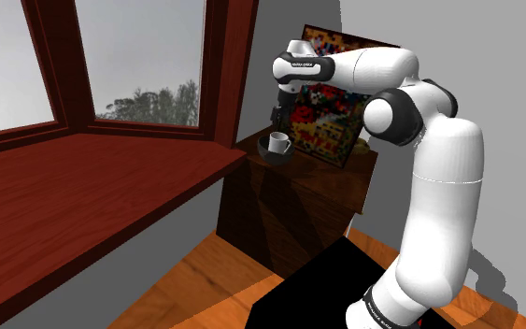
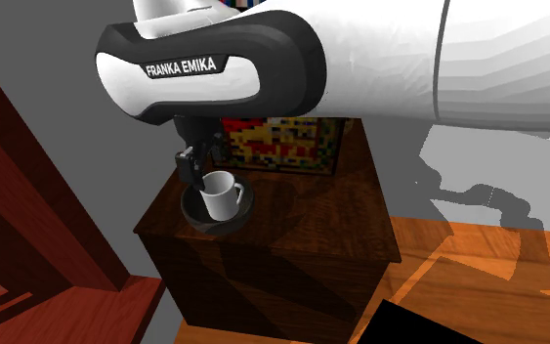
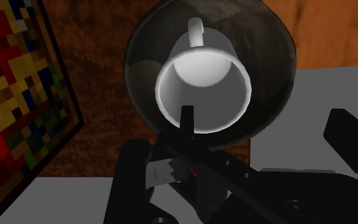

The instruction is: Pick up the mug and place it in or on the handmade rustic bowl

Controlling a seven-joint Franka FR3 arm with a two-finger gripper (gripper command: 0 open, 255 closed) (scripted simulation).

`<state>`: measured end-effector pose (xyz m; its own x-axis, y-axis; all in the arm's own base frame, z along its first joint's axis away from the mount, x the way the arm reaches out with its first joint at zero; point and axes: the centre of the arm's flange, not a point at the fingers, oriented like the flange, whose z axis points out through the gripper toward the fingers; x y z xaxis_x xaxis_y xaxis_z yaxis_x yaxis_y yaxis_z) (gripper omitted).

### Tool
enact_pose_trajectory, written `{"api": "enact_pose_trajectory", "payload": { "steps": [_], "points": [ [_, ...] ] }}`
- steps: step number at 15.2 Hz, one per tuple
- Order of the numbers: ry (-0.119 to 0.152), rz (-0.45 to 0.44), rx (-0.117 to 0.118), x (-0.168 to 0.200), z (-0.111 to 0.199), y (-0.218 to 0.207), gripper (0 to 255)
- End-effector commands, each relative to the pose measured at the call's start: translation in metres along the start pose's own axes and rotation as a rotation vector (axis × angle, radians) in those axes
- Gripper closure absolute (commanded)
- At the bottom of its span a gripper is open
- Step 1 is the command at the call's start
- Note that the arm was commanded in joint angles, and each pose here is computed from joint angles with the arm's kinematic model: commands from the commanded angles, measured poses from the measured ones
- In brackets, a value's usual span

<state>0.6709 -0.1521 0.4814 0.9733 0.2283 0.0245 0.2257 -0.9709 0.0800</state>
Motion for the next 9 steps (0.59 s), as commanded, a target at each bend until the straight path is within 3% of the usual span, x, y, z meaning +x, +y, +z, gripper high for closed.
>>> {"api": "enact_pose_trajectory", "payload": {
  "steps": [1,9],
  "points": [
    [-0.001,0.000,0.000,0.000,-0.024,0.000,0],
    [-0.001,0.000,0.000,0.000,-0.034,0.000,0]
  ]
}}
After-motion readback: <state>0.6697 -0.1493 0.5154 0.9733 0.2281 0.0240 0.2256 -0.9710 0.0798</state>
